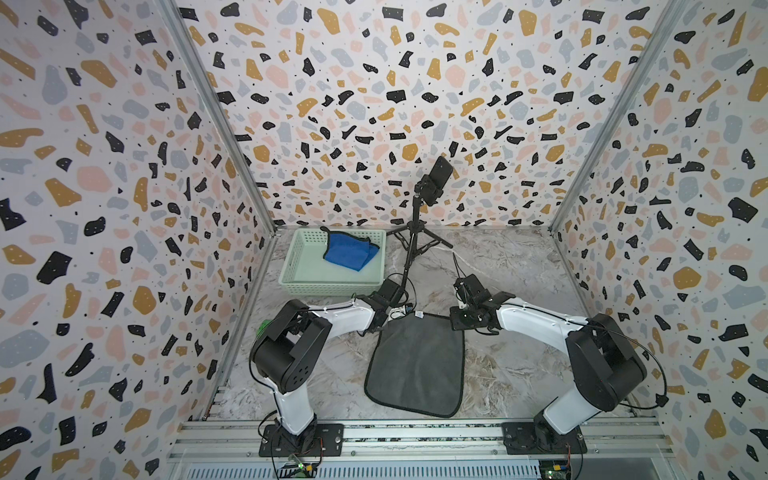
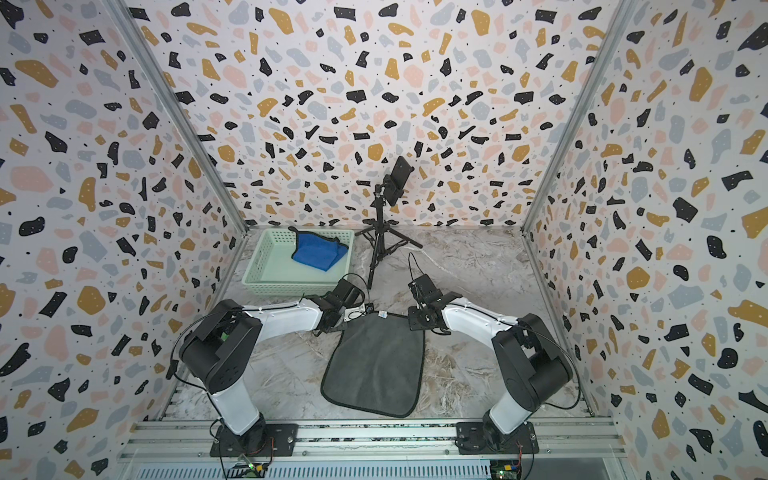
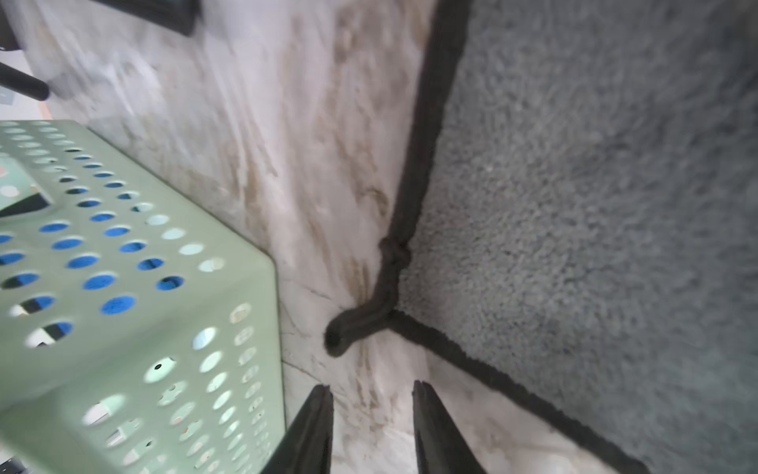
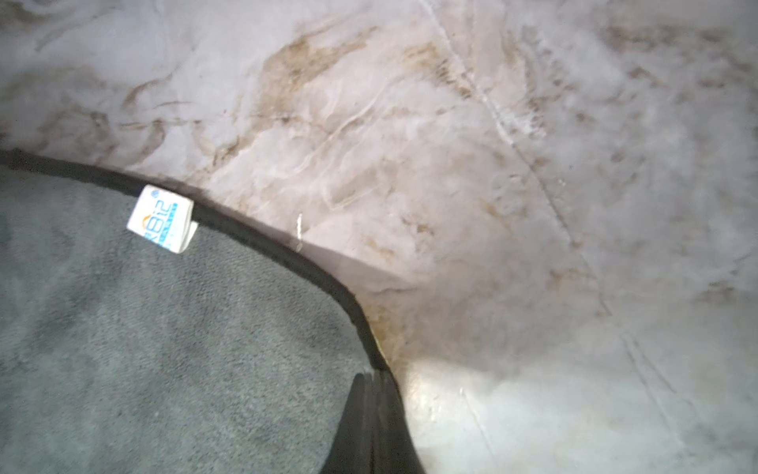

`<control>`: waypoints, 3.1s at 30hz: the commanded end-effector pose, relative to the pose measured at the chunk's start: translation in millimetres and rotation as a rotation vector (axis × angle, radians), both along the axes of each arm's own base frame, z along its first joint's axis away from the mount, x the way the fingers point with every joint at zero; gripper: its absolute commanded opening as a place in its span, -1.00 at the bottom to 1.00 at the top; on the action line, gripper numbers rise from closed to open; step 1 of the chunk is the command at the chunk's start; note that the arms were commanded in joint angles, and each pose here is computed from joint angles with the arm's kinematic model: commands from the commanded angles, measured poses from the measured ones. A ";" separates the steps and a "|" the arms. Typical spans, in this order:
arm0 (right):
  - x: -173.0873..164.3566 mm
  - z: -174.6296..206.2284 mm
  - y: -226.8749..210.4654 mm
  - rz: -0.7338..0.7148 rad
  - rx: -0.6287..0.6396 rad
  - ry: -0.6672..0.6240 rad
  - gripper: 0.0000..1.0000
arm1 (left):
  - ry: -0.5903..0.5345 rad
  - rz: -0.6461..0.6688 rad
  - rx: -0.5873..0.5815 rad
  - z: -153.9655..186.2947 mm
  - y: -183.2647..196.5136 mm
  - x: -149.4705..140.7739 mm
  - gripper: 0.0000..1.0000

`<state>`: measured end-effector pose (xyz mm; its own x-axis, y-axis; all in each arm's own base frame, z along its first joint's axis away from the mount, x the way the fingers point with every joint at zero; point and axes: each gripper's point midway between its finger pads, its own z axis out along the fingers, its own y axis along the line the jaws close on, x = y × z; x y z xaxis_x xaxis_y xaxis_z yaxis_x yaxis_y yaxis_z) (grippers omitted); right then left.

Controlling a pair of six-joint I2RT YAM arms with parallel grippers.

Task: Fold the square dishcloth
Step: Flatten out the cleaning item at the center of the board.

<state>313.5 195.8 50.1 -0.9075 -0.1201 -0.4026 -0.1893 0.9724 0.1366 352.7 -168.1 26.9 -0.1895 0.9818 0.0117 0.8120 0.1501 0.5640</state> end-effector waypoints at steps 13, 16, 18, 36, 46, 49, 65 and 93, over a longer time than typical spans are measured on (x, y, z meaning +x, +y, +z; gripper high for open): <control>-14.7 51.0 -5.7 0.028 -0.029 -0.095 -0.29 | 0.045 0.023 -0.246 67.7 -31.3 -12.4 -0.27; -37.7 49.6 9.7 0.066 0.066 -0.060 -0.24 | 0.092 0.030 -0.255 53.7 -39.8 -11.8 -0.27; -53.4 38.3 16.7 0.072 0.131 -0.006 -0.26 | 0.103 0.046 -0.252 44.5 -43.3 -6.8 -0.28; -49.5 -31.4 -26.5 -0.038 -0.039 0.136 -0.55 | 0.036 0.095 -0.097 2.6 -25.8 22.2 -0.30; -24.9 -36.1 -32.3 -0.033 -0.131 0.141 -0.52 | -0.056 0.100 -0.018 -5.0 0.2 42.0 -0.31; -24.3 -32.6 -36.1 -0.041 -0.144 0.128 -0.43 | -0.092 0.105 -0.007 -1.6 6.1 47.8 -0.31; -35.6 39.5 13.7 0.100 0.052 -0.015 -0.40 | 0.245 -0.112 -0.331 70.7 -39.1 -88.2 -0.09; -87.8 53.0 -0.9 0.121 0.031 -0.071 0.32 | 0.403 -0.519 -0.287 49.1 -16.7 -239.0 0.17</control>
<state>254.3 209.5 104.6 -0.8502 -0.1888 -0.4915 -0.3176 0.9284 0.1928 137.7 -181.4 62.9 0.1834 0.9563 -0.2279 0.9576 -0.1213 0.2614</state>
